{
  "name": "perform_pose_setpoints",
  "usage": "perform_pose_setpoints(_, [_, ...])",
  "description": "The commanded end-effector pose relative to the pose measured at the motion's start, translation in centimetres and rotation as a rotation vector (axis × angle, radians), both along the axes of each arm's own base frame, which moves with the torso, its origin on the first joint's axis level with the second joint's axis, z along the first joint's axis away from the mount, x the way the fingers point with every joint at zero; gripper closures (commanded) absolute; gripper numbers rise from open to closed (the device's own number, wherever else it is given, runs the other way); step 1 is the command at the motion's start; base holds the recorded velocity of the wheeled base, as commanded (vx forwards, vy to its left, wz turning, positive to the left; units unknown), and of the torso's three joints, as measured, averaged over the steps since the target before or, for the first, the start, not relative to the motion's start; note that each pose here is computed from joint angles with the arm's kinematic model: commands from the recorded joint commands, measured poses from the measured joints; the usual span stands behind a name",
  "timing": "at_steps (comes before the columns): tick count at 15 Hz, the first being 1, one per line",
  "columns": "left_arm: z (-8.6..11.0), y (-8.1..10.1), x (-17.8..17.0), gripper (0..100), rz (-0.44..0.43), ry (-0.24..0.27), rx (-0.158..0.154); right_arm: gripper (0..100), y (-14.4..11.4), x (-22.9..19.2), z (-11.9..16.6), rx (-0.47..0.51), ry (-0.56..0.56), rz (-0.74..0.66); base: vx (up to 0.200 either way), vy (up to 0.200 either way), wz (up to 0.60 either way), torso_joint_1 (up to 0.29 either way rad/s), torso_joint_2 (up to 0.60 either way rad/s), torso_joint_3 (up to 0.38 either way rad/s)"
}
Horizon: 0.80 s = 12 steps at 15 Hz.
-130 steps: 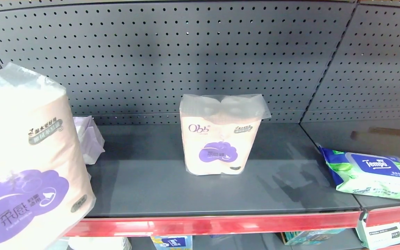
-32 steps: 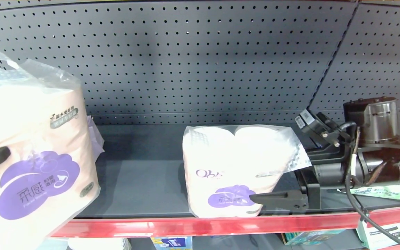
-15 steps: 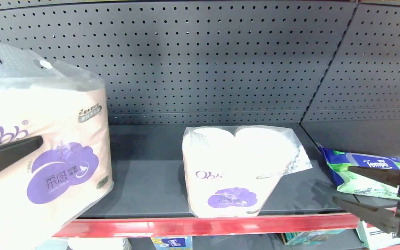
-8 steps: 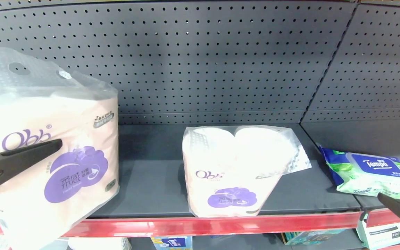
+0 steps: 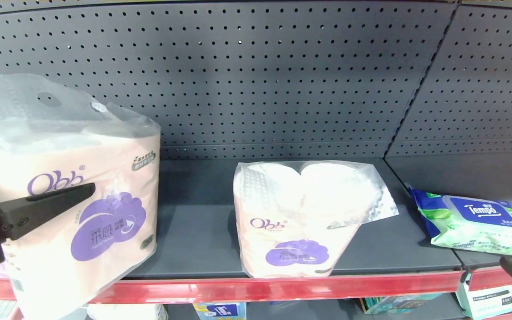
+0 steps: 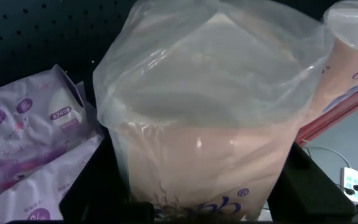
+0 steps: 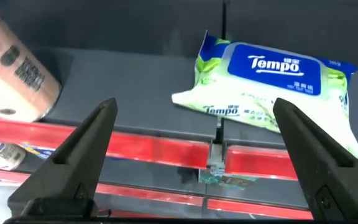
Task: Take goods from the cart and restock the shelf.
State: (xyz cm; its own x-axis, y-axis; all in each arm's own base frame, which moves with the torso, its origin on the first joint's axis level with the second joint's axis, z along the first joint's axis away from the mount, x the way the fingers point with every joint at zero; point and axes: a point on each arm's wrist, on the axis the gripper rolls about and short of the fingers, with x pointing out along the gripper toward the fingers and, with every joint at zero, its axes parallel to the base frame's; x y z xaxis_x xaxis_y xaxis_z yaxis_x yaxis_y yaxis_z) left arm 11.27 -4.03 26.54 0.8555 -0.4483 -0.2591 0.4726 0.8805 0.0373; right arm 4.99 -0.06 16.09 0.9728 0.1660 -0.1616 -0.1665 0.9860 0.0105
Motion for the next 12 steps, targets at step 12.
perform_pose_setpoints(12, [-0.6, -0.2, 0.1, 100, -0.077, 0.031, -0.018, 0, 0.5, -6.5, -7.6, -0.122, -0.109, -0.290, 0.000, 0.000, 0.00, 0.000, 0.00, 0.000])
